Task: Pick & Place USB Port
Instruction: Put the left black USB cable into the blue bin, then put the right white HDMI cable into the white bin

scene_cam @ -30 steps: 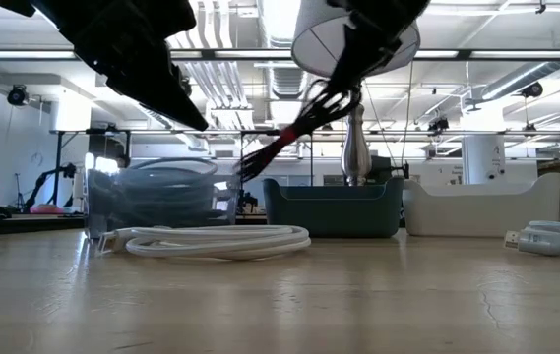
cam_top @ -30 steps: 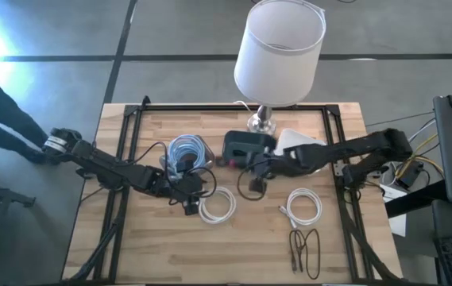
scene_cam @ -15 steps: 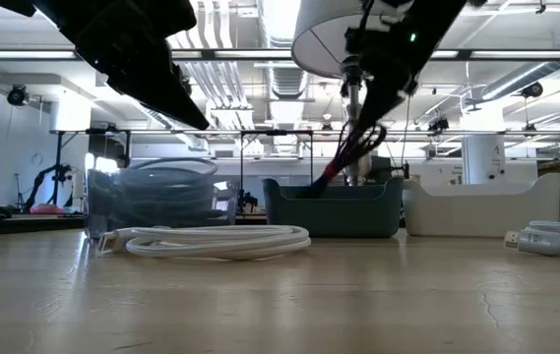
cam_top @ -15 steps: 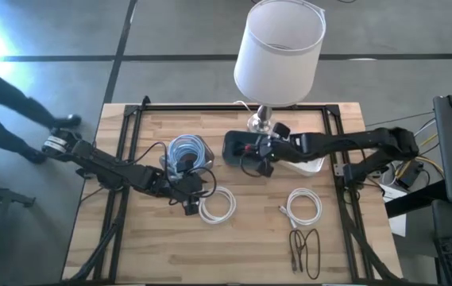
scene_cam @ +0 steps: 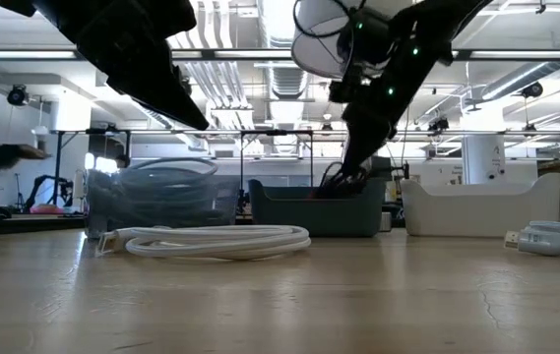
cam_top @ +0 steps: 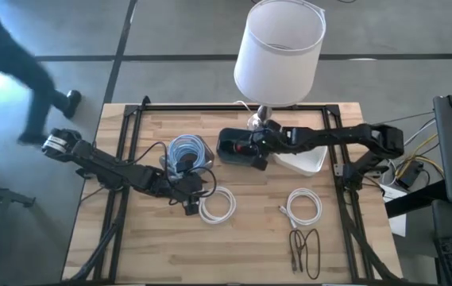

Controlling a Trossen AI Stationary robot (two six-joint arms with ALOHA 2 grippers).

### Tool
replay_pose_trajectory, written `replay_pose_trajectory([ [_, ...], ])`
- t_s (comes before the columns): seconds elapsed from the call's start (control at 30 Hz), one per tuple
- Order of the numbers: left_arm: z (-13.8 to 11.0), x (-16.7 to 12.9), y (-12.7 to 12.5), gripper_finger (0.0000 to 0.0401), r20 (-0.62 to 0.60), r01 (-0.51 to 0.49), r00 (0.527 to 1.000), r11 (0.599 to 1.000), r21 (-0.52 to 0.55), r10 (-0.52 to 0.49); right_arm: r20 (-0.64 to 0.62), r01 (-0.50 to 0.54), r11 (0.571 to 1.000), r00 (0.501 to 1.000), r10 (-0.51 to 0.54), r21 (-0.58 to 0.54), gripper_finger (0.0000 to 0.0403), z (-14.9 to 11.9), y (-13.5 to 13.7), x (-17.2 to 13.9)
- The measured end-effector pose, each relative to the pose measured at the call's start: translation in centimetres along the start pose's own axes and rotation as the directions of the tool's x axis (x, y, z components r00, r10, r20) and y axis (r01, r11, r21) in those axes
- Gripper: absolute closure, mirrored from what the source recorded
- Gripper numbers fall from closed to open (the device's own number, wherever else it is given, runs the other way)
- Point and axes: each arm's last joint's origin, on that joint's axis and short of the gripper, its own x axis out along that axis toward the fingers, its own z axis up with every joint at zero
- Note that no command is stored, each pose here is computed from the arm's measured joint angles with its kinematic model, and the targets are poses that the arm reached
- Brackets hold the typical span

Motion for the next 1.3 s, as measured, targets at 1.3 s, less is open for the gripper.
replay_pose_trajectory([
  [1.3,0.0,0.0,0.0,0.0252,-0.001,0.000,1.000,1.000,-0.004,0.000,-0.425,-0.195,0.966,0.870,0.250,0.168,0.0289,0.3,6.4,-7.5],
])
